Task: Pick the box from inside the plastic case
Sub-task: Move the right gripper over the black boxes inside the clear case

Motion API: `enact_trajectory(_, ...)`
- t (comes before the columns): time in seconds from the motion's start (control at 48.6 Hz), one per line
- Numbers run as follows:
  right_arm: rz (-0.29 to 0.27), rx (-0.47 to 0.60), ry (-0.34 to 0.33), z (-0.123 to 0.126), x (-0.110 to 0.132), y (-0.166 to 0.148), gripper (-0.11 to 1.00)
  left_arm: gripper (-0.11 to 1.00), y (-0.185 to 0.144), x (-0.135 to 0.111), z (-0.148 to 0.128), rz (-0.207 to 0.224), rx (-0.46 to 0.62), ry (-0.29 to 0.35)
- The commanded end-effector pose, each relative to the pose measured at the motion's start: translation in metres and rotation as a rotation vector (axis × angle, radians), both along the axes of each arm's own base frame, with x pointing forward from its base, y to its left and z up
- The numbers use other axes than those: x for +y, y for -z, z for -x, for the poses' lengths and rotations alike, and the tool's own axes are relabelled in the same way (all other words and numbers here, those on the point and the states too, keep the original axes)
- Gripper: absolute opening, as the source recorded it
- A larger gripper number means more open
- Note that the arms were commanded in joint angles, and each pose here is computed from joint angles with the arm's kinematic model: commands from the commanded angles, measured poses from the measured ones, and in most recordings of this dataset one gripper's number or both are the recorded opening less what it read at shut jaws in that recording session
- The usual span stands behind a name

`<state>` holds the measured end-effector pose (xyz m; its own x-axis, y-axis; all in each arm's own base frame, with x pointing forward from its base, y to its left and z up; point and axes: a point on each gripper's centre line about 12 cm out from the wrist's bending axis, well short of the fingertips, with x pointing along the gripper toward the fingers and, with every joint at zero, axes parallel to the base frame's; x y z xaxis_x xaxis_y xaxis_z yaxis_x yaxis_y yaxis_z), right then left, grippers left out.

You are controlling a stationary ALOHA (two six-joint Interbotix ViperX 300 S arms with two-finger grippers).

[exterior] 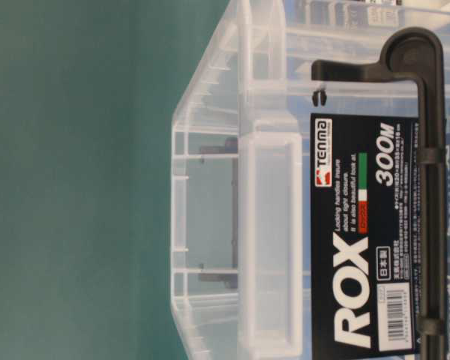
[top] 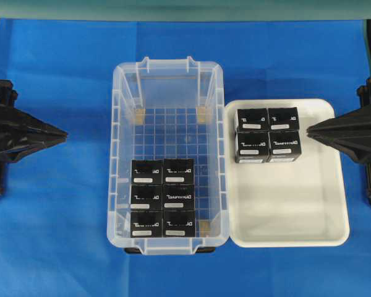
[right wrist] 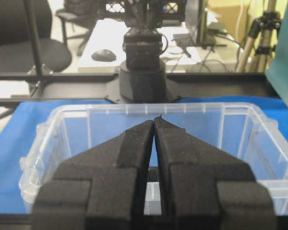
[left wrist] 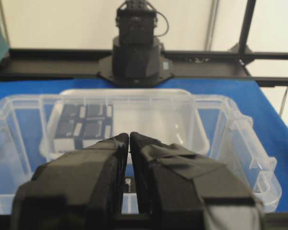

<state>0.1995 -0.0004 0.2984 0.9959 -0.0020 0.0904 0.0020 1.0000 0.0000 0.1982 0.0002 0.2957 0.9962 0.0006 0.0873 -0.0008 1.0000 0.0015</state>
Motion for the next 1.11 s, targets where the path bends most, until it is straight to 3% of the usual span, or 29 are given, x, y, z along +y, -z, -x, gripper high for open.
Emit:
enact_trajectory(0.0,-0.024,-0.017,-0.003,-0.002,0.0,-0.007,0.14,0.14,-0.008,-0.001,-0.004,-0.011,-0.006,0.004)
enact_trajectory(0.144,-0.164,0.089,0.012,-0.009,-0.003,-0.012,-0.02,-0.01,-0.012,-0.001,-0.005,-0.011,0.021,0.004)
enact_trajectory(0.308,-0.203,0.289,0.004,-0.024,0.0,-0.021,-0.04,-0.06,-0.011,0.0,-0.005,-0.012,0.083,0.001)
enact_trajectory(0.535,-0.205,0.558,-0.001,-0.06,0.004,-0.026,-0.03,-0.06,-0.01,0.0,-0.005,-0.011,0.178,-0.001)
enact_trajectory(0.863,-0.191,0.877,-0.008,-0.142,0.007,-0.031,-0.03,-0.06,-0.009,0.001,-0.002,-0.01,0.23,-0.003)
enact_trajectory(1.09,-0.11,1.101,-0.038,-0.197,0.008,-0.019,-0.03,-0.06,-0.011,0.001,0.002,-0.01,0.239,-0.005)
